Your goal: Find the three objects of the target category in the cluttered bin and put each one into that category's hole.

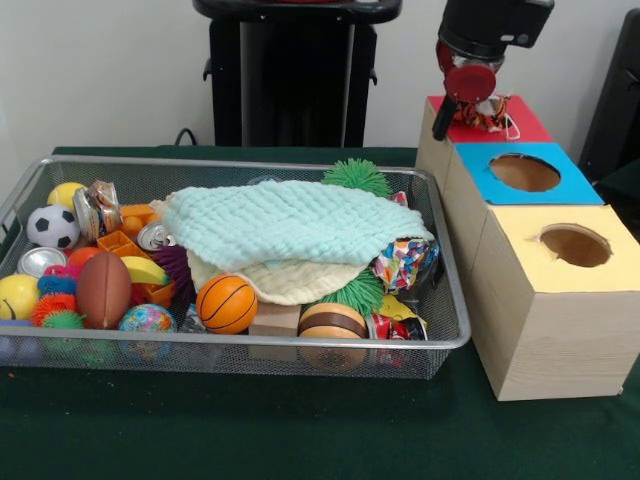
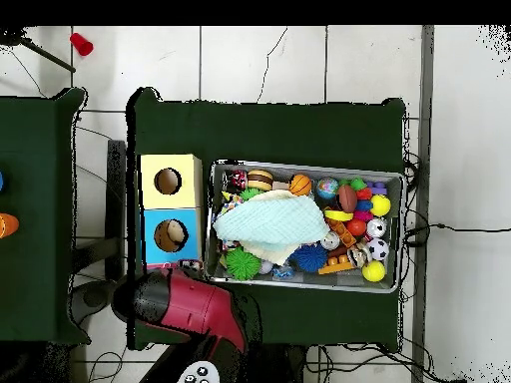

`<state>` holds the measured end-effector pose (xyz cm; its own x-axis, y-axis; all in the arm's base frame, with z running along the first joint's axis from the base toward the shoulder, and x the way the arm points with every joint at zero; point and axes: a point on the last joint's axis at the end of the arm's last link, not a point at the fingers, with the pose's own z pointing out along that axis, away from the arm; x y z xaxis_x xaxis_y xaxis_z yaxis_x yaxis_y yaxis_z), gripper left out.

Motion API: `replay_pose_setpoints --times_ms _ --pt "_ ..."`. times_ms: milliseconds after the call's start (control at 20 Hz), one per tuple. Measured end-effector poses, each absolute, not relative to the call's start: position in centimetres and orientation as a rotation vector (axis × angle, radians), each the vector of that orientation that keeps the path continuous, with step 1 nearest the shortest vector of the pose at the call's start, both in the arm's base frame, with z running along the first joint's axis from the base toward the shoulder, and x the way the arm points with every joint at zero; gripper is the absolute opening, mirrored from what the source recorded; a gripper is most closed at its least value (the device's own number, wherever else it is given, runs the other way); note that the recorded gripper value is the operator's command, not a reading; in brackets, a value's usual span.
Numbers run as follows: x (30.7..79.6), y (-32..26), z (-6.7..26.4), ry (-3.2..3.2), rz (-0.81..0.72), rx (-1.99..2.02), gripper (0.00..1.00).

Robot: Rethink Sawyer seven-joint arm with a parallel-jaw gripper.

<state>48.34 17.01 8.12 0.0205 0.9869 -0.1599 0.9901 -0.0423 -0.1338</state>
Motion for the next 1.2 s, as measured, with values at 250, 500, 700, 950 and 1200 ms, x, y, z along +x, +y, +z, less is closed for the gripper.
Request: replay_pose_setpoints --times_ms 250,500,700,950,1200 --pt "48.3 17.1 8.3 2.165 -0.321 2.234 0.0" --pt "48.3 17.2 8.4 2.165 -0.318 2.234 0.0" --pt "48.3 17.3 8.6 2.167 -0.314 2.231 0.0" --pt "48.1 17.7 9.4 2.176 -0.317 2.229 0.0" --pt "47.2 19.3 11.4 2.223 -0.357 2.237 0.0"
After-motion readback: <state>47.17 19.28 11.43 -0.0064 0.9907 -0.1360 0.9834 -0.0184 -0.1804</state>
